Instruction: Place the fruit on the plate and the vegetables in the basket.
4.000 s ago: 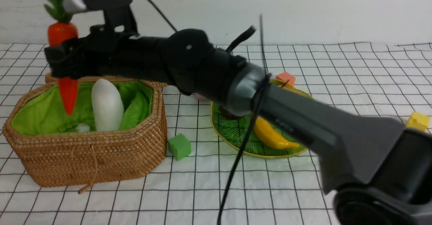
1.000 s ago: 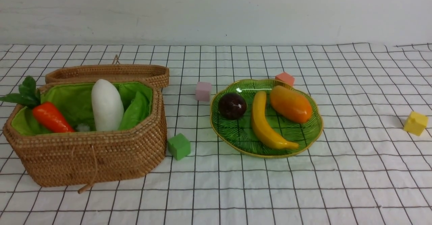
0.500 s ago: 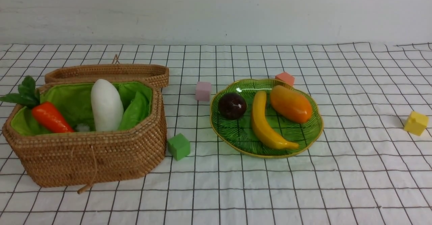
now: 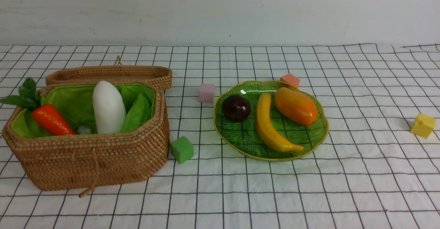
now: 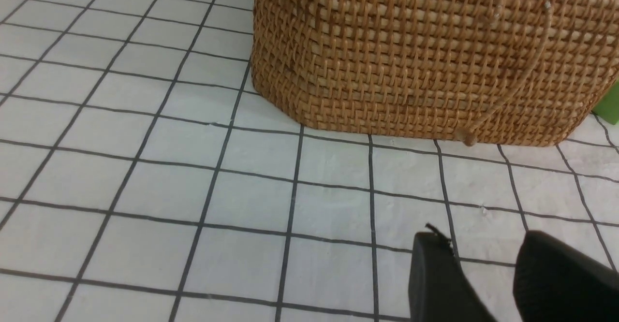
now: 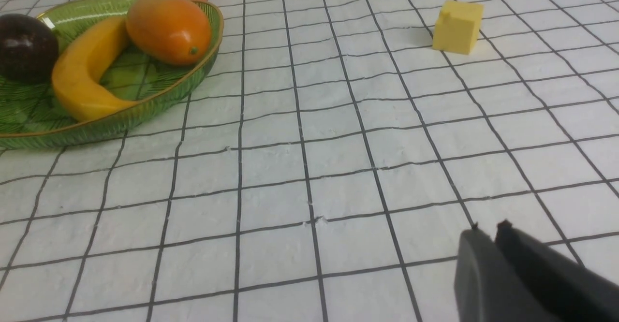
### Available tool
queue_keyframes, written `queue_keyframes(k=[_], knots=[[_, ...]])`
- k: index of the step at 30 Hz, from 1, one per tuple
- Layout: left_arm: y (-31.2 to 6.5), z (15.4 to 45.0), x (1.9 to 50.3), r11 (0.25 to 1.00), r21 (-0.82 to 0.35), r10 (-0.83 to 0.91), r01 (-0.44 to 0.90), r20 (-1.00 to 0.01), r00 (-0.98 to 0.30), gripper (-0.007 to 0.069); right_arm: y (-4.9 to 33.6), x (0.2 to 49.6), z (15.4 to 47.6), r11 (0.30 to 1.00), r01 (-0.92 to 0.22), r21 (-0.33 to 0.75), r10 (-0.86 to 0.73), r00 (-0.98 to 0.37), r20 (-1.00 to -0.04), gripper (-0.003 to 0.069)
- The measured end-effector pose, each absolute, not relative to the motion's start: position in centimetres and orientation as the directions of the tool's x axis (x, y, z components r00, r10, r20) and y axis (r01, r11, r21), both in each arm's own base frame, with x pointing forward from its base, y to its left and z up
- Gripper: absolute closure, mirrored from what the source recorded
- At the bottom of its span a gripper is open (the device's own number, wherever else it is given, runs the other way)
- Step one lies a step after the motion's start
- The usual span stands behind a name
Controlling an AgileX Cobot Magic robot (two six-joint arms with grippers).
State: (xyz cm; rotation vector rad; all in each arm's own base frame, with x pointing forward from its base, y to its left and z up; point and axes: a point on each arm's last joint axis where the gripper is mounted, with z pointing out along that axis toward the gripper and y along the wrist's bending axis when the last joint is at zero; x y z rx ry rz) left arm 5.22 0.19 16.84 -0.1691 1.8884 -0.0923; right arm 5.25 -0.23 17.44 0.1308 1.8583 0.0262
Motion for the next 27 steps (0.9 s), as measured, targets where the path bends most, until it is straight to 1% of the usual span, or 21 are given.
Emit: queue_keyframes(k=[8,10,27], knots=[[-0.46,16.87,5.21,0.988,-0.148,-0.124,0.052,-0.937,-0.327,0.0387,-0.23,5.25,17.44,0.993,0.077,0.085,0.104,-0.282,-0.954,0.0597],[-0.5,16.87,5.21,0.987,-0.148,-0.121,0.06,-0.937,-0.328,0.0387,-0.23,5.25,17.44,0.993,0.077,0.085,0.104,-0.282,-0.954,0.0594],[-0.39,16.87,5.22,0.988,-0.148,-0.128,0.038,-0.937,-0.325,0.0386,-0.23,5.25,17.44,0.993,0.078,0.089,0.107,-0.282,-0.954,0.057]])
